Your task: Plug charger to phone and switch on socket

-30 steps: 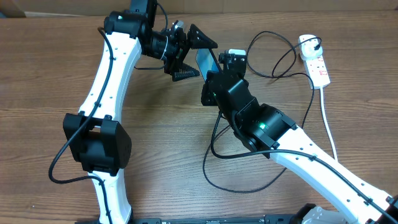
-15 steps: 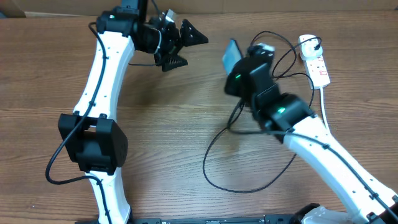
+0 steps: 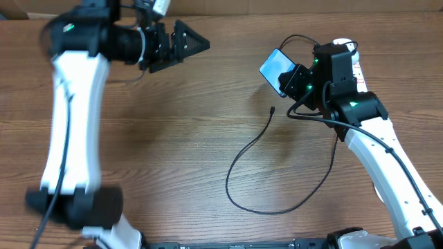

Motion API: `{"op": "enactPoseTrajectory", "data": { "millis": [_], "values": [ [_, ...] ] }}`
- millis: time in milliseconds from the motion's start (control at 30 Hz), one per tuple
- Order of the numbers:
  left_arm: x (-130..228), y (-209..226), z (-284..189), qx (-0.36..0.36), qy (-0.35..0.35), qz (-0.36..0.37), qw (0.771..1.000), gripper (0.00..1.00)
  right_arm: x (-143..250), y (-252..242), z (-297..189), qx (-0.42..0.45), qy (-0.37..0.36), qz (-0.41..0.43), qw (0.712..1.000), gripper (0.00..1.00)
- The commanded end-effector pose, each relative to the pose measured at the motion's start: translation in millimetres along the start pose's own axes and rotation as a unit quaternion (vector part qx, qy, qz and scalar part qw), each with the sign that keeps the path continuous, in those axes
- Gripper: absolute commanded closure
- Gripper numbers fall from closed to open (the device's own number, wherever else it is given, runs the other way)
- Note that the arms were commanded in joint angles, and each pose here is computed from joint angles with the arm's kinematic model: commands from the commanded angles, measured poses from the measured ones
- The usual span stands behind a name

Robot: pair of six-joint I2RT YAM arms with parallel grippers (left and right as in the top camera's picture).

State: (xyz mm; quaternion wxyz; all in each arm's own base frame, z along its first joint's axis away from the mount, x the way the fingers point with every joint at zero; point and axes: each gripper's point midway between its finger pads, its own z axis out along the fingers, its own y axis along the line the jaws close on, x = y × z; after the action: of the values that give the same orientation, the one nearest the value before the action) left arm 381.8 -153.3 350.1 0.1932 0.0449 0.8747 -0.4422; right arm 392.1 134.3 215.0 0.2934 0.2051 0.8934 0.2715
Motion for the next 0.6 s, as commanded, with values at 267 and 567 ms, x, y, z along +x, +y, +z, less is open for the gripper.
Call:
{"op": "enactPoseTrajectory", "data": {
  "millis": [267, 567],
  "values": [
    [84.7, -8.4, -89.5, -0.22, -0.039, -0.016, 0.975, 0.0, -3.7, 46.2, -11.3, -0.103, 0.019, 0.015, 0.994, 0.96],
    [130.8, 1.6, -103.9, -0.267, -0.035, -0.053, 0.962, 0.04, -1.8, 45.0, -11.1, -0.101, 0.023, 0.019, 0.994, 0.96]
  ]
}}
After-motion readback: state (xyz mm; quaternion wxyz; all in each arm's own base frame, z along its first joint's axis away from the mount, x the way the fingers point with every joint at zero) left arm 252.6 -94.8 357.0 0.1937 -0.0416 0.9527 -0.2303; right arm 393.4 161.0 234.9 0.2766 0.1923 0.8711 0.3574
